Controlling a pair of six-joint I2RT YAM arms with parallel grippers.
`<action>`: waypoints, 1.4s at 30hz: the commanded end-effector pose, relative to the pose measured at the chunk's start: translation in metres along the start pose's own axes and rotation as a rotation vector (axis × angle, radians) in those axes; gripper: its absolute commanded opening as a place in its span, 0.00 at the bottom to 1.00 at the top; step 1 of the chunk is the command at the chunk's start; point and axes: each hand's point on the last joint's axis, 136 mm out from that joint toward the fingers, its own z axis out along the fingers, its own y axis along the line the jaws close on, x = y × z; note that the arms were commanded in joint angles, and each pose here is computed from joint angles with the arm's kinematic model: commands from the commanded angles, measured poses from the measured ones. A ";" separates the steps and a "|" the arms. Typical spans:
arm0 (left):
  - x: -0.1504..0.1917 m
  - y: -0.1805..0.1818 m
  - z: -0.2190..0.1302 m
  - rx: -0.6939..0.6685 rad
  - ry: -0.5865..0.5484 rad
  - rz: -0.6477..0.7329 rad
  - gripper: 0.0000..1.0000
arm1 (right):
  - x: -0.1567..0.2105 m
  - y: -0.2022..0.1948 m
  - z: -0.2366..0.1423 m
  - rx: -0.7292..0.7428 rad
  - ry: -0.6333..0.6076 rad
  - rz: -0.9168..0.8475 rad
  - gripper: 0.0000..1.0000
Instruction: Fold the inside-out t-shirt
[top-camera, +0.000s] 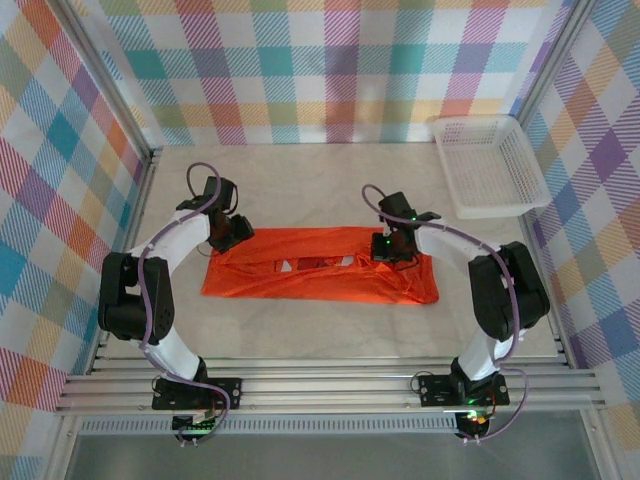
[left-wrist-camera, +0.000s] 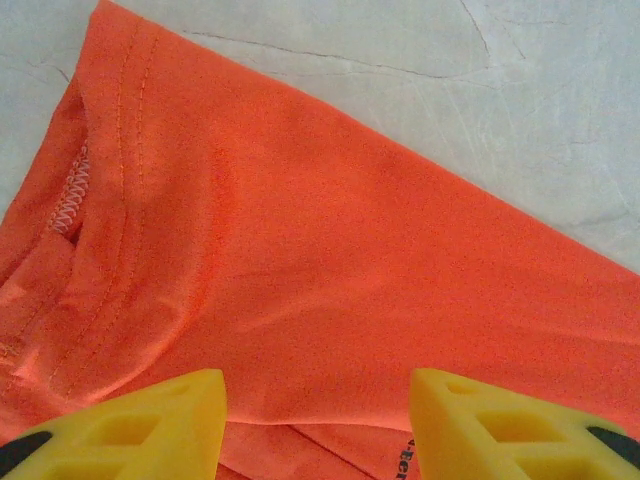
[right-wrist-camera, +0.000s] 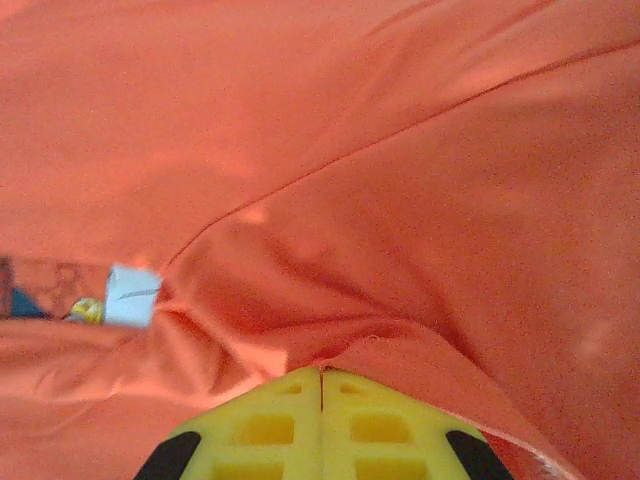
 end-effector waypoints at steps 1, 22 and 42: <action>-0.002 -0.008 -0.003 0.008 0.001 0.004 0.51 | 0.011 0.015 -0.013 0.013 -0.006 -0.036 0.02; 0.002 -0.015 -0.002 0.001 0.012 0.027 0.51 | 0.082 0.086 0.012 -0.097 0.137 -0.026 0.20; 0.018 -0.056 0.032 0.090 0.103 0.060 0.51 | -0.005 0.013 -0.015 0.000 0.001 0.156 0.39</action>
